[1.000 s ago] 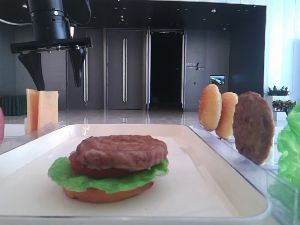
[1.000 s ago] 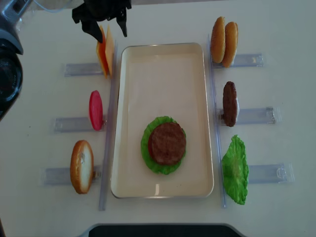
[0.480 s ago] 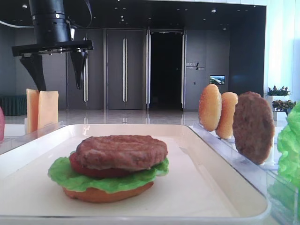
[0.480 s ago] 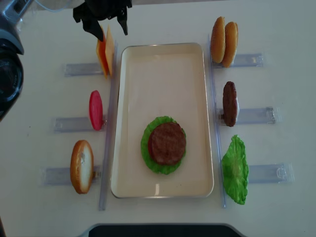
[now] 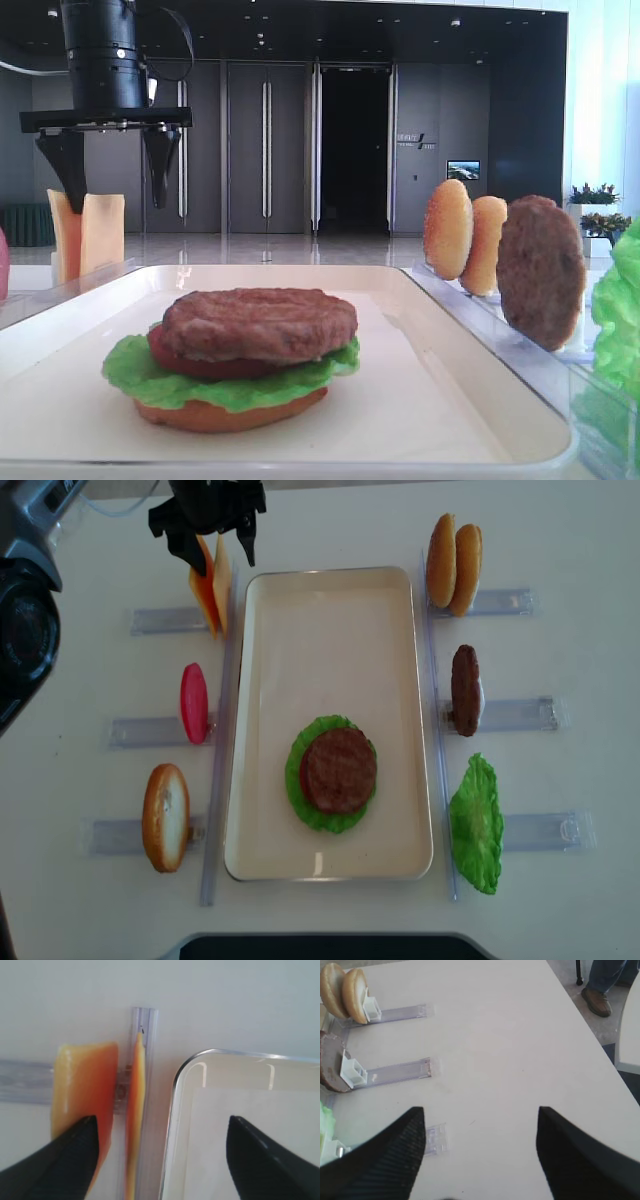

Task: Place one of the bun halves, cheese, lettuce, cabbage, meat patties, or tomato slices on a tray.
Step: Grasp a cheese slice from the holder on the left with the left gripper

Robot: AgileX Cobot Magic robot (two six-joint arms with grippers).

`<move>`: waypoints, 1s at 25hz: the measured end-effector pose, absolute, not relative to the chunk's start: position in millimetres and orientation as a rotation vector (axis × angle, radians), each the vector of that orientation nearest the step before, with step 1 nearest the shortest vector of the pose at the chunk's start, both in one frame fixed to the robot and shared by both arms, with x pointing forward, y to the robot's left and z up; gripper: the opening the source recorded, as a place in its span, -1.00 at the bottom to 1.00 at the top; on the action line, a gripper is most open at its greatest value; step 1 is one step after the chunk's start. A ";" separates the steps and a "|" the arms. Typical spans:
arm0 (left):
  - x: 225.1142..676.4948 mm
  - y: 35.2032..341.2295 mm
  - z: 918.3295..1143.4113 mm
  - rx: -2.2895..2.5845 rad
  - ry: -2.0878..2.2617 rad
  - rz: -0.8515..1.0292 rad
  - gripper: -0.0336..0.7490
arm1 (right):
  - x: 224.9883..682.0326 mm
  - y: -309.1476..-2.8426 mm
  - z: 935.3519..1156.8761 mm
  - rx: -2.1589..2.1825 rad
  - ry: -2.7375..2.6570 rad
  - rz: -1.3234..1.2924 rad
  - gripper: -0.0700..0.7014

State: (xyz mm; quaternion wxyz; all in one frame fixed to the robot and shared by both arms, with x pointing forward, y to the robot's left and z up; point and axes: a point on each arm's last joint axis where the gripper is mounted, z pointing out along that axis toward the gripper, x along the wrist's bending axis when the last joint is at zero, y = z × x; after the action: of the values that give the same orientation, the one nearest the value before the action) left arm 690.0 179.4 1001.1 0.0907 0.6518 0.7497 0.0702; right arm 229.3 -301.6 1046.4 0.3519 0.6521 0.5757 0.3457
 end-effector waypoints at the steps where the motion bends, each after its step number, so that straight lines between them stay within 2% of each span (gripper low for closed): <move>1: 690.0 179.4 1001.1 1.937 2.228 0.209 0.65 | 229.3 -301.6 1046.4 1.688 1.490 0.895 0.43; 6: 690.0 179.4 1001.1 1.937 2.228 0.209 0.63 | 229.3 -301.6 1046.4 1.688 1.490 0.895 0.43; 15: 691.1 179.1 994.6 1.948 2.240 0.199 0.31 | 229.3 -301.6 1046.4 1.688 1.490 0.895 0.43; 25: 690.7 179.4 992.2 1.958 2.250 0.193 0.05 | 229.3 -301.6 1046.4 1.688 1.490 0.895 0.43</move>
State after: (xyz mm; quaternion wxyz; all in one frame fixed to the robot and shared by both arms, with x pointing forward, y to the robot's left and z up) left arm 690.7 179.4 992.2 0.0763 0.6531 0.7507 0.0645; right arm 229.3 -301.6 1046.4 0.3519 0.6521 0.5757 0.3457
